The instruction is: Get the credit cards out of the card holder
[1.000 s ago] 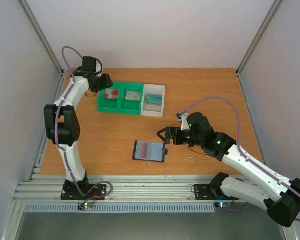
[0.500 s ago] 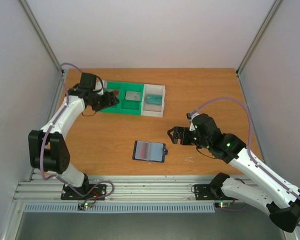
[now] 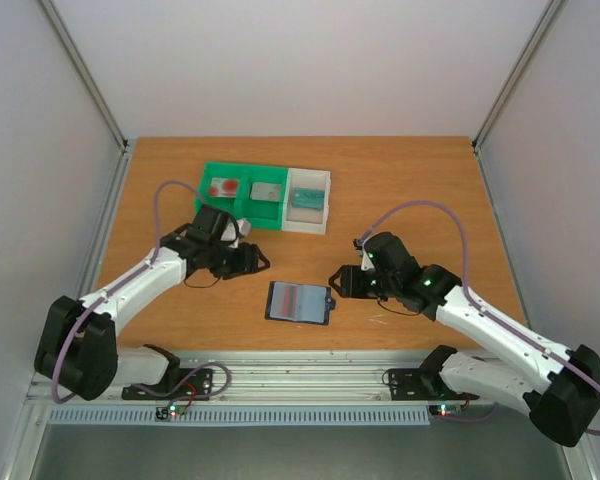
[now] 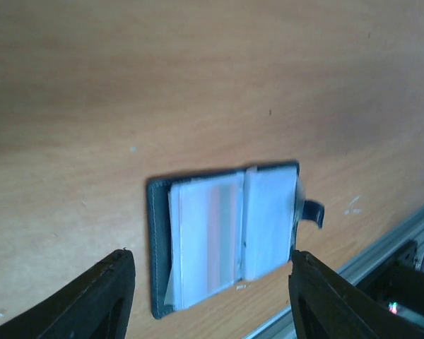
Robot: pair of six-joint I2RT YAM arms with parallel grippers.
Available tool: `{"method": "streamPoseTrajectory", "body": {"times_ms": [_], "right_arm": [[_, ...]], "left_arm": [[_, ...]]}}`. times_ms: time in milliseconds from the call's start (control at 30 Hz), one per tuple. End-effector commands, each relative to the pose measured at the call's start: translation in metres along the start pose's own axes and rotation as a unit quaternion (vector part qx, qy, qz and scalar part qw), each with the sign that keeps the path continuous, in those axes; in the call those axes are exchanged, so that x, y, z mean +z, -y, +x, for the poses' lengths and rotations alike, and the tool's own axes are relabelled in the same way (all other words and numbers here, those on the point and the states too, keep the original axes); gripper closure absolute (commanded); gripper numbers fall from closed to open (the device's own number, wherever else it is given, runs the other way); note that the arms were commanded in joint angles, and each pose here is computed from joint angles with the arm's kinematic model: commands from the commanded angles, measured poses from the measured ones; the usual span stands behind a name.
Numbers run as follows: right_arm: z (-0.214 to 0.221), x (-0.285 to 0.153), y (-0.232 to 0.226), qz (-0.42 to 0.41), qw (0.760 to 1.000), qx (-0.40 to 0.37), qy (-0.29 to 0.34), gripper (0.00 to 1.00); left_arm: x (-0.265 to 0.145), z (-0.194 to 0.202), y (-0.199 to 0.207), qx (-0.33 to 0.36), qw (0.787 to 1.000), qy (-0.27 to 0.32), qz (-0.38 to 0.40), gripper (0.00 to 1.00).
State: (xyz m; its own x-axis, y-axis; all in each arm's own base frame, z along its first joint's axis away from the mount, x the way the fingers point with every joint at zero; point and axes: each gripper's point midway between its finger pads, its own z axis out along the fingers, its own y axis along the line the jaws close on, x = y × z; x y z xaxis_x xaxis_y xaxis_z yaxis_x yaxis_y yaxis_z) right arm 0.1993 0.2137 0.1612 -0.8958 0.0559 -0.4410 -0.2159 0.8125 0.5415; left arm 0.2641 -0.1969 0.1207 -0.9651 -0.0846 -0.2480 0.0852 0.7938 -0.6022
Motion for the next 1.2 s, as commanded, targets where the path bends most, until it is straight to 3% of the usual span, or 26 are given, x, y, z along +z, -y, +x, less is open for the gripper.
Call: {"method": "streamPoseTrajectory", "body": {"times_ms": [0, 233, 900, 1167], "right_arm": [[0.005, 0.02, -0.008, -0.032, 0.999, 0.019, -0.018, 0.53], [0.017, 0.047, -0.003, -0.024, 0.998, 0.024, -0.055, 0.65], [0.045, 0.083, 0.04, 0.058, 0.992, -0.003, -0.112, 0.62], [0.049, 0.094, 0.044, 0.056, 0.992, -0.008, -0.116, 0.64]], "left_arm": [[0.012, 0.013, 0.016, -0.002, 0.999, 0.013, 0.047, 0.4], [0.045, 0.043, 0.024, -0.008, 0.997, -0.015, 0.079, 0.46], [0.072, 0.076, -0.003, -0.01, 0.999, -0.026, 0.033, 0.46], [0.076, 0.075, 0.006, -0.018, 0.997, -0.017, 0.075, 0.61]]}}
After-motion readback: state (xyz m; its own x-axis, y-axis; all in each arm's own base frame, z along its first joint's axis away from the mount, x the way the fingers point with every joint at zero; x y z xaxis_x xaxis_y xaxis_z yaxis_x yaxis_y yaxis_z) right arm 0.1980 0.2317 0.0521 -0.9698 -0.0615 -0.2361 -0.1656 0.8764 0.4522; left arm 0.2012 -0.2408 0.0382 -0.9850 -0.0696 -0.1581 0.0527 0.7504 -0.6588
